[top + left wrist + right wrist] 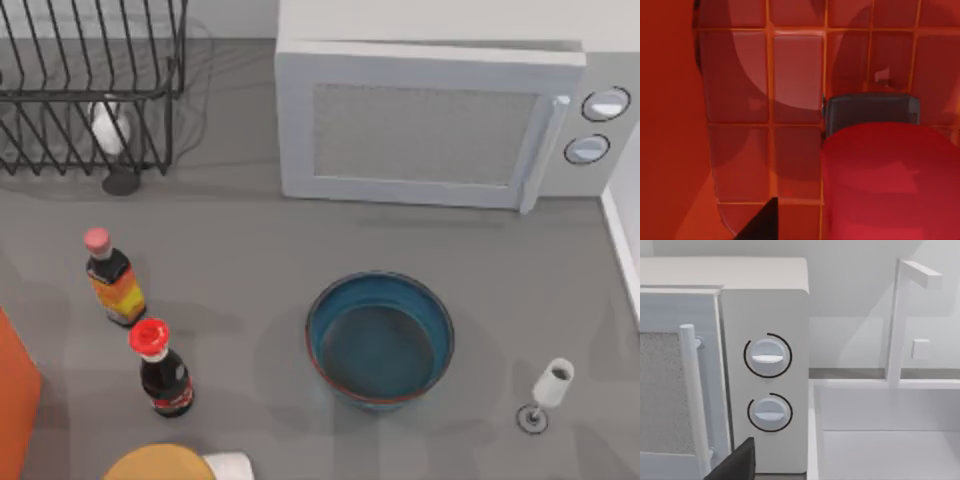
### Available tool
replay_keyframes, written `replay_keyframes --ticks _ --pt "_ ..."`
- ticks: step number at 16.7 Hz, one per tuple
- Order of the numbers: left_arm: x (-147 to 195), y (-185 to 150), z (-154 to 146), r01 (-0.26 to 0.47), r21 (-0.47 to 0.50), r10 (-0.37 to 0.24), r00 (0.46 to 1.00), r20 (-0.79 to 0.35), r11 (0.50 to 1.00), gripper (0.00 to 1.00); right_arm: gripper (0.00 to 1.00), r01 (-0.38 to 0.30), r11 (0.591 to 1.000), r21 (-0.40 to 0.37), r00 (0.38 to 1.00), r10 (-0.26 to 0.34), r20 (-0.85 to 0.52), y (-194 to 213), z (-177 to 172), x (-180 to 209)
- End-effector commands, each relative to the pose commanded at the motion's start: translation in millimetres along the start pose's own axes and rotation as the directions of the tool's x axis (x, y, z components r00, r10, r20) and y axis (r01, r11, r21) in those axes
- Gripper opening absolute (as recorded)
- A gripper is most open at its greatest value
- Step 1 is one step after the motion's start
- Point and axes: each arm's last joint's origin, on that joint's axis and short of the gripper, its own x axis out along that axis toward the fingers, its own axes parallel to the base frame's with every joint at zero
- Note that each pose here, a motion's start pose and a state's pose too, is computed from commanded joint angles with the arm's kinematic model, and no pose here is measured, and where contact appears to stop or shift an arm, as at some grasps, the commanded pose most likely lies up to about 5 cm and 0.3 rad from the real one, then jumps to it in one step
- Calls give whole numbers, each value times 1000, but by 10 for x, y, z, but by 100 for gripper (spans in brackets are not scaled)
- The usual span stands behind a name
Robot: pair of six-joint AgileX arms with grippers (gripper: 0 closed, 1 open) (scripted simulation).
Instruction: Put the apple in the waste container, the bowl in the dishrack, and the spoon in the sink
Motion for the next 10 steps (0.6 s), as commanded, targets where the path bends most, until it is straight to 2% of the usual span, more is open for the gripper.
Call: replay_keyframes --ticks 8,10 --pt "-2 0 1 -1 0 1 1000 0 1000 100 100 0 1000 0 1000 0 0 0 0 0" --pt "-4 -21 23 -26 -25 26 1000 -10 999 100 100 0 1000 0 1000 0 0 0 0 0"
